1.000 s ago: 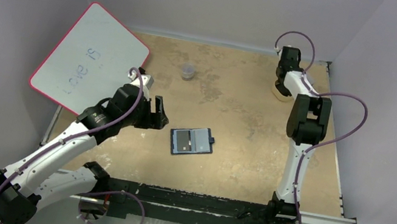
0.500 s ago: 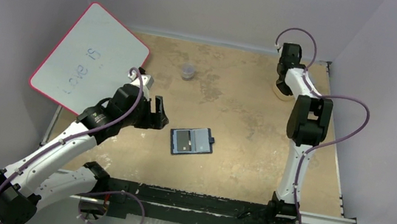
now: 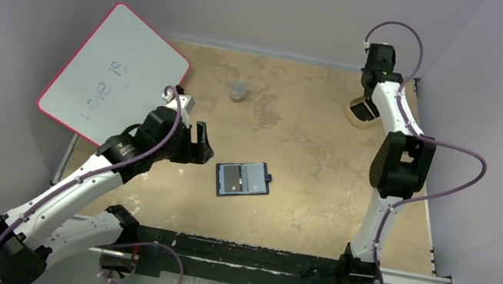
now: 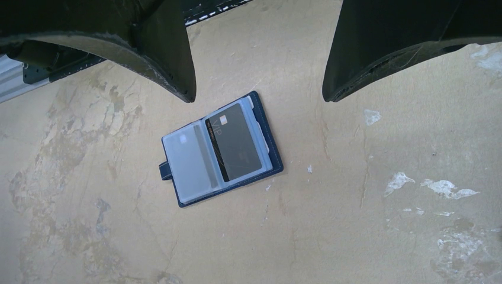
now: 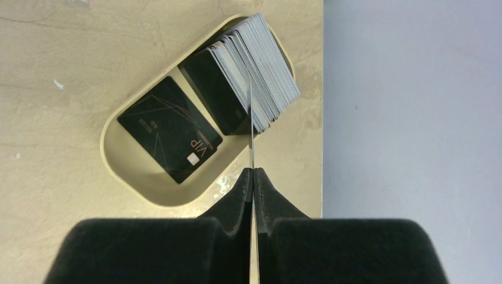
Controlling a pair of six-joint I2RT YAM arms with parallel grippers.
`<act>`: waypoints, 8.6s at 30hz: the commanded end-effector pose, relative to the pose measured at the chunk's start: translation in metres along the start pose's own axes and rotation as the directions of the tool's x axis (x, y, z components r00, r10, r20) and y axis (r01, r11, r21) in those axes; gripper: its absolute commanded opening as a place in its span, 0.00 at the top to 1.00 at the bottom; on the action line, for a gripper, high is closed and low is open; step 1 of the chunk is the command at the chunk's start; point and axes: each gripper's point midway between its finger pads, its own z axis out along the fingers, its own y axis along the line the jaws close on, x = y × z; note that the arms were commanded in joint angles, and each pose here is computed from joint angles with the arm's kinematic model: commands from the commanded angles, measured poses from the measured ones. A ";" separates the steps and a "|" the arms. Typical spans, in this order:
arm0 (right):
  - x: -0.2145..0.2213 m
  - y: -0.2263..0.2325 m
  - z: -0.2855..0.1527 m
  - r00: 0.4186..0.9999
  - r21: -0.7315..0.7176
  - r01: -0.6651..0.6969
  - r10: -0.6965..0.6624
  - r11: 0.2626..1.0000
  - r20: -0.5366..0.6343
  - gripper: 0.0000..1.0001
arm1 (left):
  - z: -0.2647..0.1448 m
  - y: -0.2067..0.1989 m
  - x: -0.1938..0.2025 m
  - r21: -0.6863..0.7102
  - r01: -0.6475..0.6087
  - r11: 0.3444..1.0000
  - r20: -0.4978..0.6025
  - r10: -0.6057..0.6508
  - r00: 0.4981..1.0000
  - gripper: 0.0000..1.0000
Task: Put the credit cards into the card holder
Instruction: Pick up the credit card from the storage box, then insert the credit card into the card holder.
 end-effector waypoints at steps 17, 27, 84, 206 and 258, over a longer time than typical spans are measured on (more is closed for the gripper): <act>-0.029 0.116 -0.185 0.888 -0.689 -0.233 0.439 0.686 0.137 1.00 | -0.018 -0.066 -0.047 0.381 0.236 0.894 0.158 -0.314 0.936 0.31; -0.022 0.188 -0.351 0.808 -0.989 -0.085 0.589 0.121 0.002 1.00 | -0.050 -0.111 -0.081 0.643 0.275 0.715 0.151 -0.470 0.870 0.31; 0.120 0.277 -0.275 0.920 -0.904 -0.303 0.342 0.303 -0.193 0.54 | 0.063 -0.065 0.022 0.428 0.409 0.806 -0.093 -0.411 0.907 1.00; 0.218 0.319 -0.258 0.894 -0.781 -0.444 0.267 0.438 -0.359 0.64 | 0.160 -0.028 0.108 0.287 0.325 0.901 -0.172 -0.286 0.943 1.00; 0.196 0.351 -0.258 0.909 -0.835 -0.403 0.267 0.375 -0.320 0.77 | 0.156 -0.053 0.079 0.193 0.257 0.947 -0.045 -0.253 0.966 0.65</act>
